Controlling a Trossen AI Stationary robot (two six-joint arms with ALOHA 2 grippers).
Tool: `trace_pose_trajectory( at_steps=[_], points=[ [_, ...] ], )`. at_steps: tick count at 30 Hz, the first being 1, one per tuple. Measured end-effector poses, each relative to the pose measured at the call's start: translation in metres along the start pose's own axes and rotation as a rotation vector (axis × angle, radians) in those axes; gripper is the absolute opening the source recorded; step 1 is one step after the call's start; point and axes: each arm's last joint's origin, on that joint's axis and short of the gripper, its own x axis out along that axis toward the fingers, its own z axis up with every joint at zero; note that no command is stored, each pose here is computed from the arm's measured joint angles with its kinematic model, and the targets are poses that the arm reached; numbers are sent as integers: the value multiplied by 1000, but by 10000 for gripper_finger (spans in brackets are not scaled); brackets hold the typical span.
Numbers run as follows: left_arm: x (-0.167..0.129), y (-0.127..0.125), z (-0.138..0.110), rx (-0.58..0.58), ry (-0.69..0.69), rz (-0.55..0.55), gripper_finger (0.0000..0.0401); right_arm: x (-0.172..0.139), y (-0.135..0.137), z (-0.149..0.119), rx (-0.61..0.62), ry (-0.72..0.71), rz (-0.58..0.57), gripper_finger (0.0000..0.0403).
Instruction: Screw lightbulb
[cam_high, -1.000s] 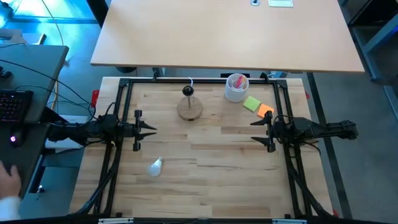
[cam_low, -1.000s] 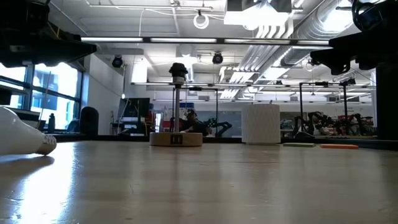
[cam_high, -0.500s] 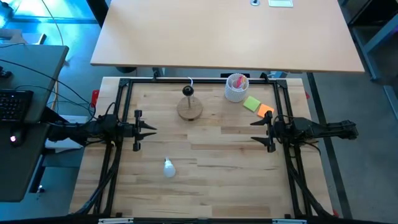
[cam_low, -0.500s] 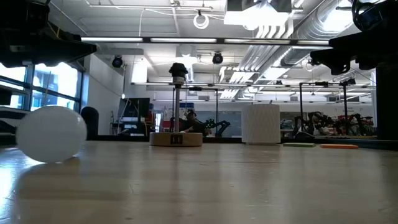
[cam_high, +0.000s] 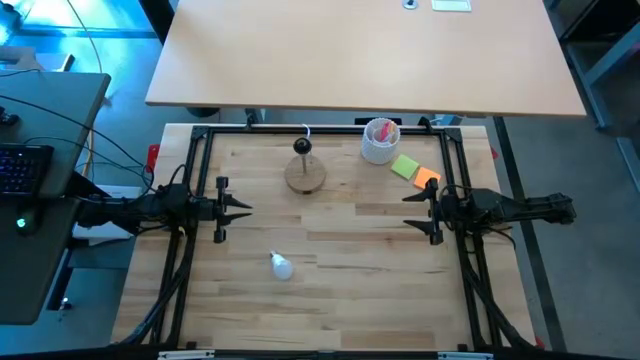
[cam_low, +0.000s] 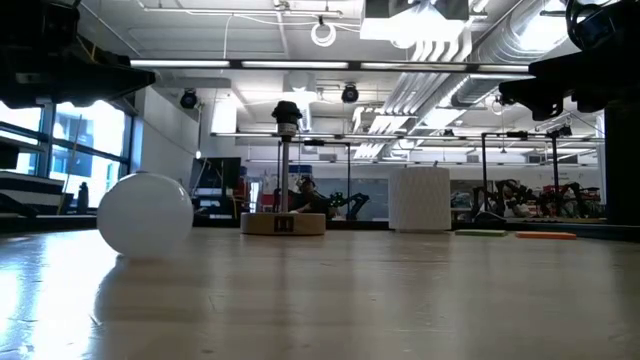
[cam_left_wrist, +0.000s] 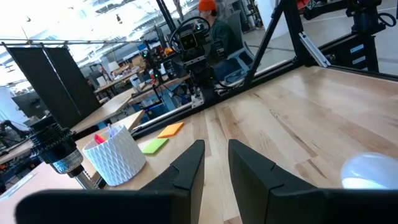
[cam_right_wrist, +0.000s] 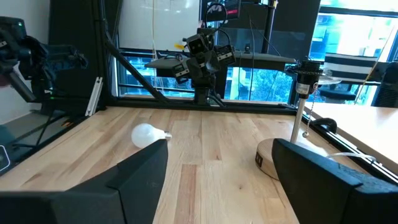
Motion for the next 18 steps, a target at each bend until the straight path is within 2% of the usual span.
trace_pose_trajectory(
  at_steps=[13,16,18],
  points=[
    [0,1,3,0,-31,14,69,0,0,0,0,1,0,286],
    [0,4,8,-104,-92,32,69,0,0,0,0,1,0,286],
    [-1,8,17,-188,-181,58,69,0,0,0,0,1,0,286]
  ],
)
